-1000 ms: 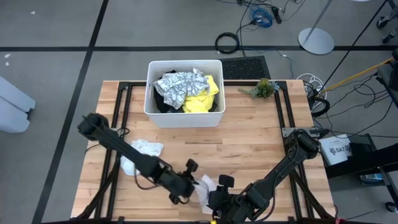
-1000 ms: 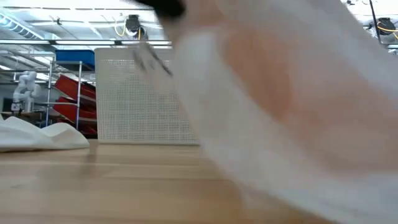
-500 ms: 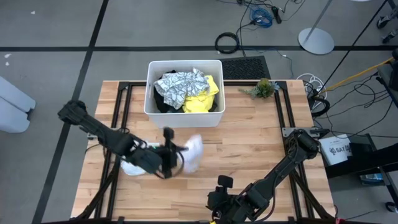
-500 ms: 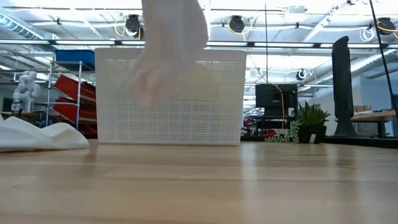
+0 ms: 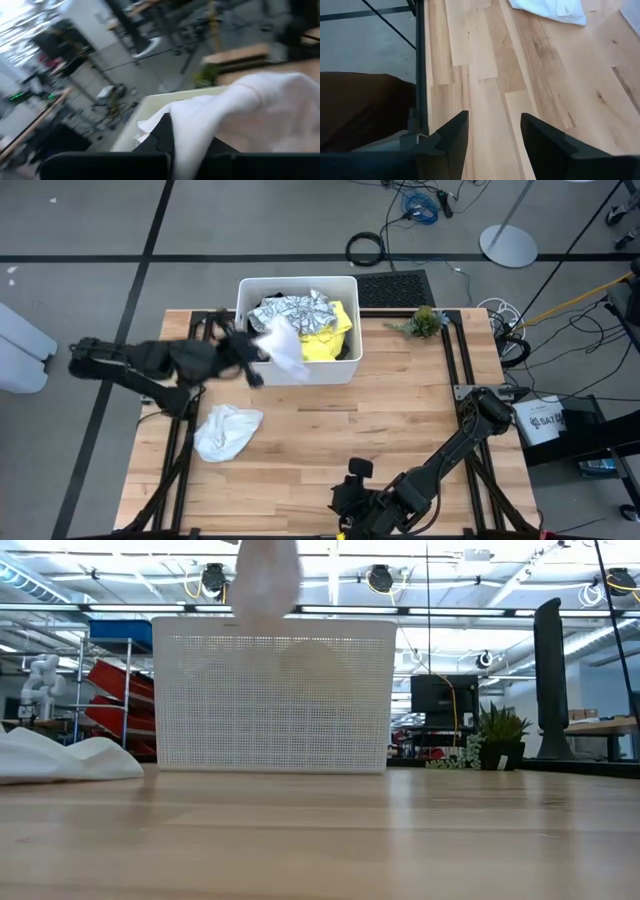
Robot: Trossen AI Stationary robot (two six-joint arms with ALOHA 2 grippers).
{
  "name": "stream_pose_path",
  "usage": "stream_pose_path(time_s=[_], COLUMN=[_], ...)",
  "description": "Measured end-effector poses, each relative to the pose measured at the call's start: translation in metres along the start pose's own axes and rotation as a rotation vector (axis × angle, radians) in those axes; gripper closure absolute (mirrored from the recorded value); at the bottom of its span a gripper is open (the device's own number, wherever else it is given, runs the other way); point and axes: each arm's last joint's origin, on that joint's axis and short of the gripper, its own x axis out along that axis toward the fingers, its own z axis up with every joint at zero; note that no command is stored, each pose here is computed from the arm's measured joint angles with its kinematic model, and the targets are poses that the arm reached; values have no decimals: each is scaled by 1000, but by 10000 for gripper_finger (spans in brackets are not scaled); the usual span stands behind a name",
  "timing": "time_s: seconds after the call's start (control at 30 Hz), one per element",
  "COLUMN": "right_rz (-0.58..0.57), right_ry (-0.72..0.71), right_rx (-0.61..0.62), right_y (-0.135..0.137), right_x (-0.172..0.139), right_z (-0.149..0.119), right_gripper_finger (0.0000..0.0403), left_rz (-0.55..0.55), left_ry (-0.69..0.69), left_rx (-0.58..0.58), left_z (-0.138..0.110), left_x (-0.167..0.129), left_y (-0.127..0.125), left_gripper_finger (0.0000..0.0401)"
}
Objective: Fold laundry
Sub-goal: Put the folded pink underwear into the white laundry bin
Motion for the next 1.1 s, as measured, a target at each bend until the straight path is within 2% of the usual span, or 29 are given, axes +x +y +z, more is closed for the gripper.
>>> stream_pose_path(time_s=[0.17,0.33,0.47,0.6,0.73,0.87,1.1], right_rz=[-10,-19,-22,-27,-28,-28,-27], right_ry=[-3,-3,-3,1,3,4,4], right_rx=[-3,2,-19,-22,-24,-25,-26], right_y=[-4,-8,-10,-10,-11,-10,-10], right_x=[4,6,8,8,8,8,7], right_z=[4,7,9,9,8,8,8], right_gripper_finger=[234,234,234,234,234,234,234], left_rz=[162,263,230,209,121,75,-3], left_ry=[-3,-2,45,131,237,354,474], left_rx=[-52,-48,-31,-67,-96,-125,-101], left_z=[2,1,-9,-23,-42,-61,-86], left_x=[0,12,34,60,88,116,159], left_y=[44,68,76,77,76,72,54], left_gripper_finger=[392,392,392,392,392,392,392])
